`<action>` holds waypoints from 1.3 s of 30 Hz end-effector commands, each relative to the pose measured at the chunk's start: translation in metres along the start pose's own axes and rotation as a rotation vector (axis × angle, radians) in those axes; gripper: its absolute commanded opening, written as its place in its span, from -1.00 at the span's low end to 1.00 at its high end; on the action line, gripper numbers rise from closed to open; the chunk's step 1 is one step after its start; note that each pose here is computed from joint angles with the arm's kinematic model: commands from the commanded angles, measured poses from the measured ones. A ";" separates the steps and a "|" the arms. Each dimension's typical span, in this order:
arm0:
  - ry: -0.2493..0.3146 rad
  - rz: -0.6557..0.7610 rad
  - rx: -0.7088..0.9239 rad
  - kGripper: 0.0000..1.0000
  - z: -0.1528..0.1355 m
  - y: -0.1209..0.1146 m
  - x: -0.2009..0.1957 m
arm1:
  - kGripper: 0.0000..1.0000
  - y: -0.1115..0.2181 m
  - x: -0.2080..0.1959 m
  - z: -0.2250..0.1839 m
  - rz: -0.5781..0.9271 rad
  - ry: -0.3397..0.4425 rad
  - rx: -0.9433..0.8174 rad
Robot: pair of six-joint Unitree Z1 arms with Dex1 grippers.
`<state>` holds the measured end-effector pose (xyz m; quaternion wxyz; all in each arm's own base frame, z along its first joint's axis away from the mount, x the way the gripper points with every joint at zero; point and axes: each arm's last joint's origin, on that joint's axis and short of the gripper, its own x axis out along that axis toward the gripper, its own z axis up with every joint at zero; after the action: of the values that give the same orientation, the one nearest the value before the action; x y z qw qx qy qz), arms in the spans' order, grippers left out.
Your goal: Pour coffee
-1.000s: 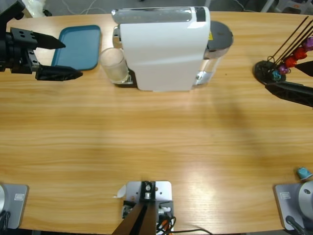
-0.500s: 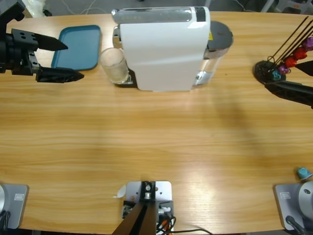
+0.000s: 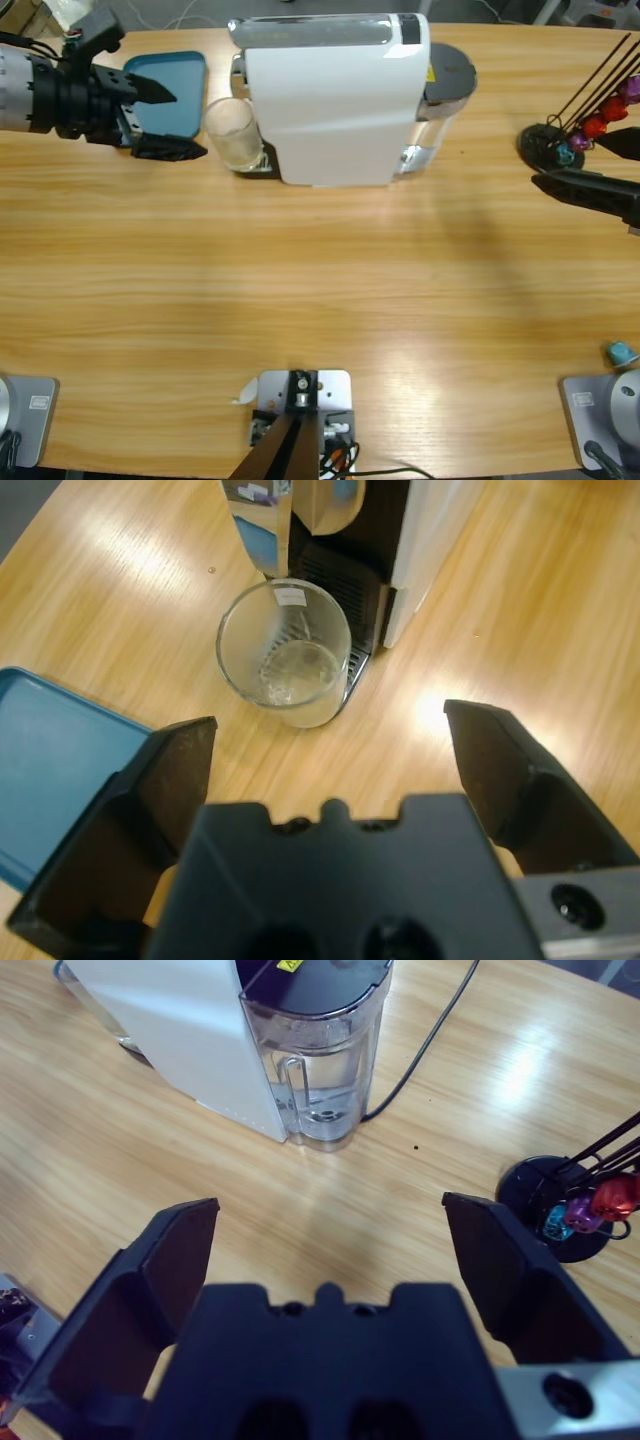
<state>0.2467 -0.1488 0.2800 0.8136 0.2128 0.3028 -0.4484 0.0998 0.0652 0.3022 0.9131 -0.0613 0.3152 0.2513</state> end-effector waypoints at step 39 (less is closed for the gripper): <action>0.058 -0.055 -0.012 0.04 -0.006 0.031 0.102 | 1.00 0.004 0.026 -0.007 0.004 0.101 -0.017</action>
<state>0.3089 -0.1826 0.2285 0.8060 0.2130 0.3178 -0.4516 0.1105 0.0747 0.2948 0.9039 -0.0709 0.3362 0.2548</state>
